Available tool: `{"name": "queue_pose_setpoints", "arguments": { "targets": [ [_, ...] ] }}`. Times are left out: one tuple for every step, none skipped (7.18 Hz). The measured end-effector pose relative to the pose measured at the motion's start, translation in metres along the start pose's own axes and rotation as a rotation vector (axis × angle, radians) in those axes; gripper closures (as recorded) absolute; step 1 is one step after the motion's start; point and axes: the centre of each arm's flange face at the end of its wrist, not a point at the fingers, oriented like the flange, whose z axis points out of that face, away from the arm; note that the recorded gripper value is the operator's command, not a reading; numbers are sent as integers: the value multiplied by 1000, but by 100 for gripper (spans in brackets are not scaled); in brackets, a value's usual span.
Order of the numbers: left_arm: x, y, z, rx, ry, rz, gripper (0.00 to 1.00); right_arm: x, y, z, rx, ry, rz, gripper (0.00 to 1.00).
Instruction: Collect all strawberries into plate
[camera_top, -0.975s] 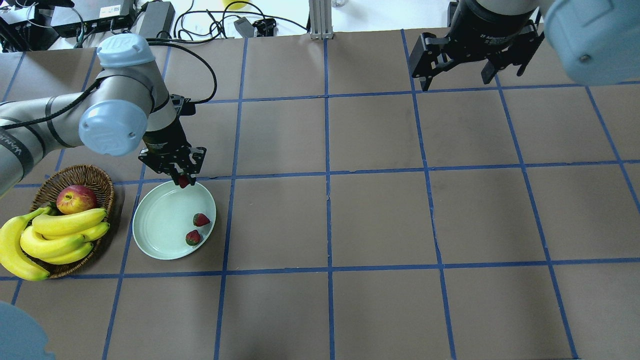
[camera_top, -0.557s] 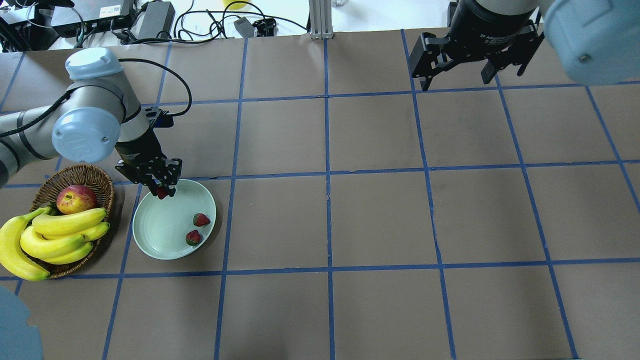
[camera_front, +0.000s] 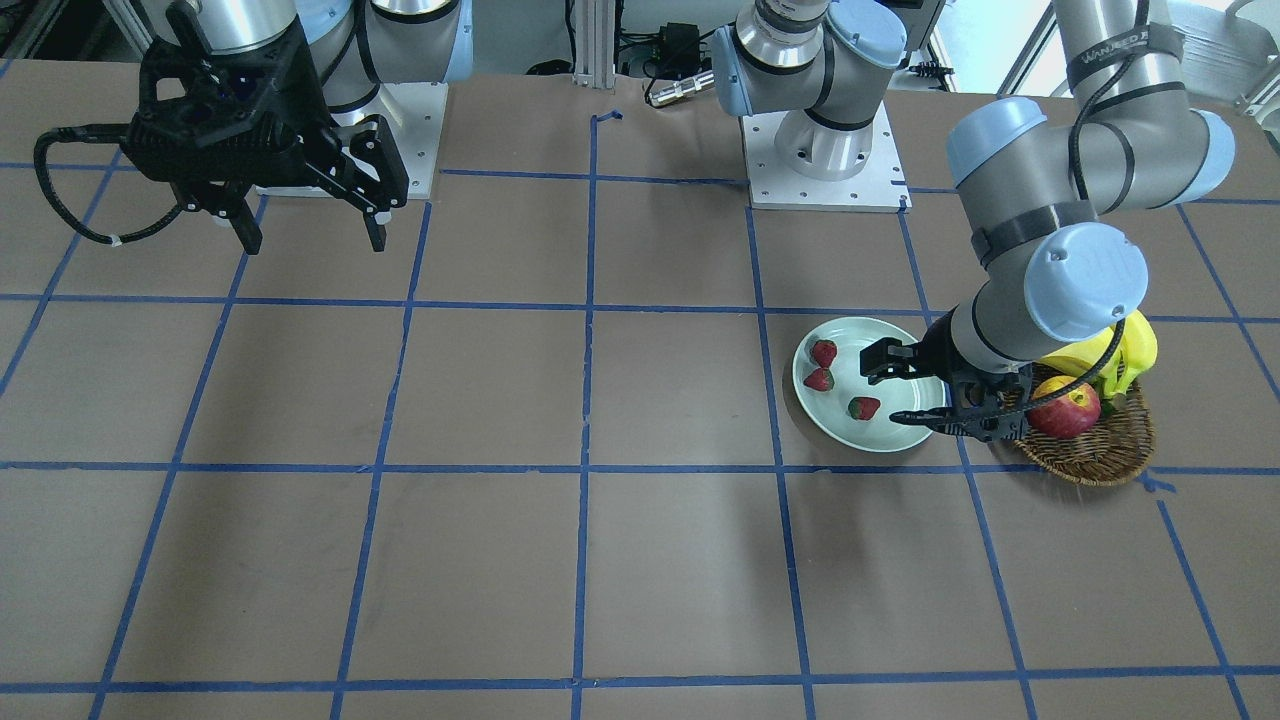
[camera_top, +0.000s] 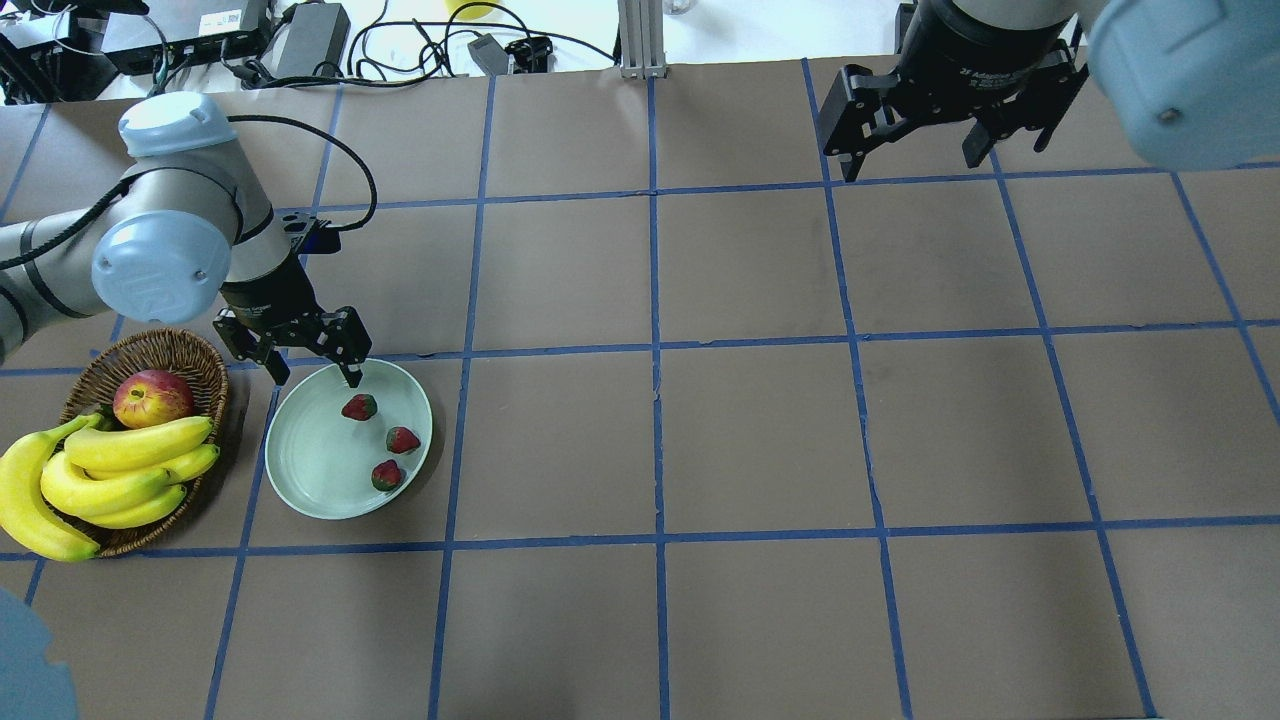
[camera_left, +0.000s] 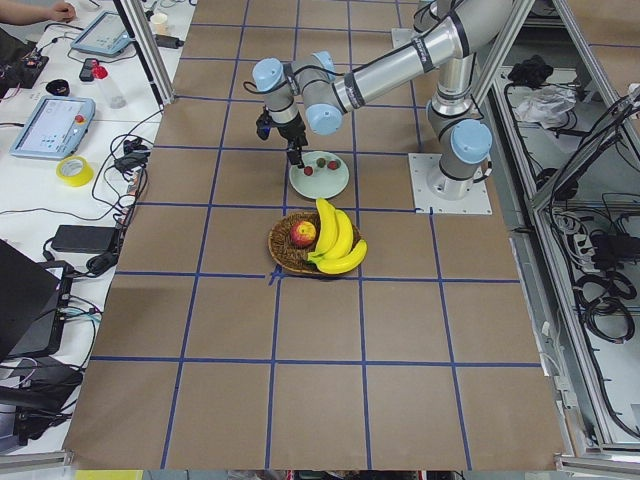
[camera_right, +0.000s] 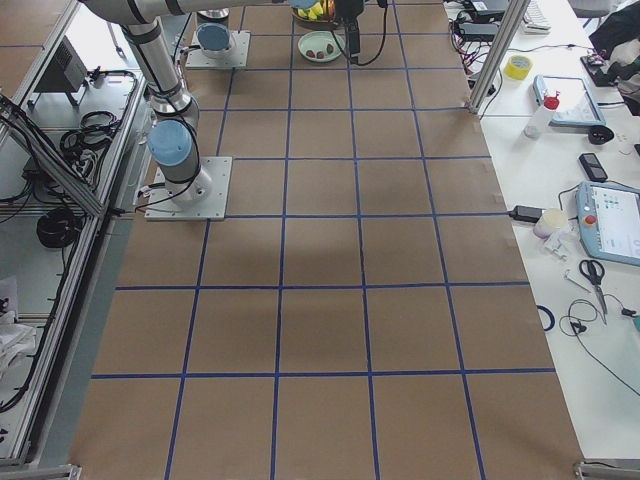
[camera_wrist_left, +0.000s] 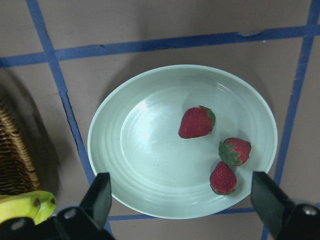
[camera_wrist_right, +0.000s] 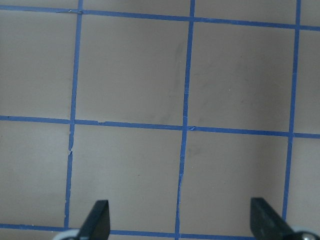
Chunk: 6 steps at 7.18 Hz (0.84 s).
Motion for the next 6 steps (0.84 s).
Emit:
{"name": "queue_pose_setpoints", "arguments": {
  "targets": [
    [3, 6, -35, 48, 8, -22, 0, 0, 0, 0, 0, 0, 0, 0],
    [8, 15, -75, 100, 9, -37, 0, 0, 0, 0, 0, 0, 0, 0],
    [22, 25, -111, 150, -3, -28, 0, 0, 0, 0, 0, 0, 0, 0],
    [45, 38, -138, 195, -18, -23, 0, 0, 0, 0, 0, 0, 0, 0],
    [72, 53, -158, 235, -23, -36, 0, 0, 0, 0, 0, 0, 1, 0],
    [93, 71, -174, 261, -23, -36, 0, 0, 0, 0, 0, 0, 1, 0]
  ]
}}
